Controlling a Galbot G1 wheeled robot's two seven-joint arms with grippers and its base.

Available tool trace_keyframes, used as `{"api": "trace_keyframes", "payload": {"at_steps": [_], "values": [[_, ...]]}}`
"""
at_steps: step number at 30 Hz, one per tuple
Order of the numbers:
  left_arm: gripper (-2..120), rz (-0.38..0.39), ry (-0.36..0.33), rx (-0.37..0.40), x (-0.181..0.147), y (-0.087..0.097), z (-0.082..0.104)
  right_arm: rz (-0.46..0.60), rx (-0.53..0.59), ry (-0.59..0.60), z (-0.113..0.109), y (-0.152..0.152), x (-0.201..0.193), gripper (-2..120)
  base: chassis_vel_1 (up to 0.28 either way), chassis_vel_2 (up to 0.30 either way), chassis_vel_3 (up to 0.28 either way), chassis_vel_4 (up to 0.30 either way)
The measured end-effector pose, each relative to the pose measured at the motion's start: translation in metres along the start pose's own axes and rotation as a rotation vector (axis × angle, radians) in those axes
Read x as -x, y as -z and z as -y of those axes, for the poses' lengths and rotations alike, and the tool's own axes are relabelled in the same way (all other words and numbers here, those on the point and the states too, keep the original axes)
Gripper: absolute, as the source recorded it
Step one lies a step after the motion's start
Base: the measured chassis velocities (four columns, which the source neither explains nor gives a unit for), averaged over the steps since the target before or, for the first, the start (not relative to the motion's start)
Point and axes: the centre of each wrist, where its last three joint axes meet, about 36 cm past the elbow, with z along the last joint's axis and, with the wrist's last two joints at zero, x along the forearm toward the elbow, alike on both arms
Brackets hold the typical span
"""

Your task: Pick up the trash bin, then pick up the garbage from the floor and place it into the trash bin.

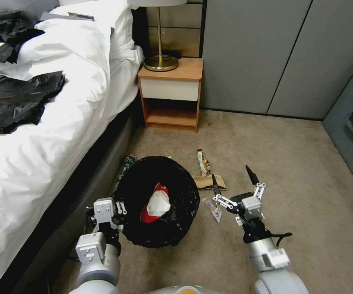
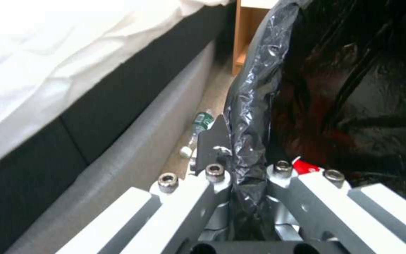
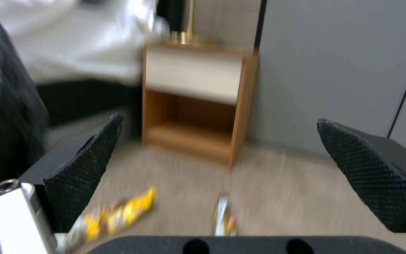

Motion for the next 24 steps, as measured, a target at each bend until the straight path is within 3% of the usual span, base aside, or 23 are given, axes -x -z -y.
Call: {"api": "trace_keyframes", "payload": {"at_steps": [3,7,12,18,24], "values": [[0,0.003,0.003,0.004,-0.001,0.001,-0.002,-0.158,0.051,0.027,0.005,-0.012,0.015,100,0.0,0.0,0.0,0.0],[0,0.0,0.006,0.006,-0.001,0.001,-0.003,-0.279,0.073,0.086,0.012,-0.033,0.029,100,0.0,0.0,0.0,0.0],[0,-0.005,0.006,0.008,-0.002,0.0,-0.003,-0.361,0.068,0.133,0.019,-0.059,0.042,100,0.0,0.0,0.0,0.0],[0,-0.018,0.01,0.017,-0.005,-0.002,-0.002,-0.522,0.053,0.213,0.037,-0.125,0.051,100,0.0,0.0,0.0,0.0],[0,-0.026,0.007,0.023,-0.007,-0.004,-0.001,-0.573,0.045,0.233,0.047,-0.16,0.055,100,0.0,0.0,0.0,0.0]]}}
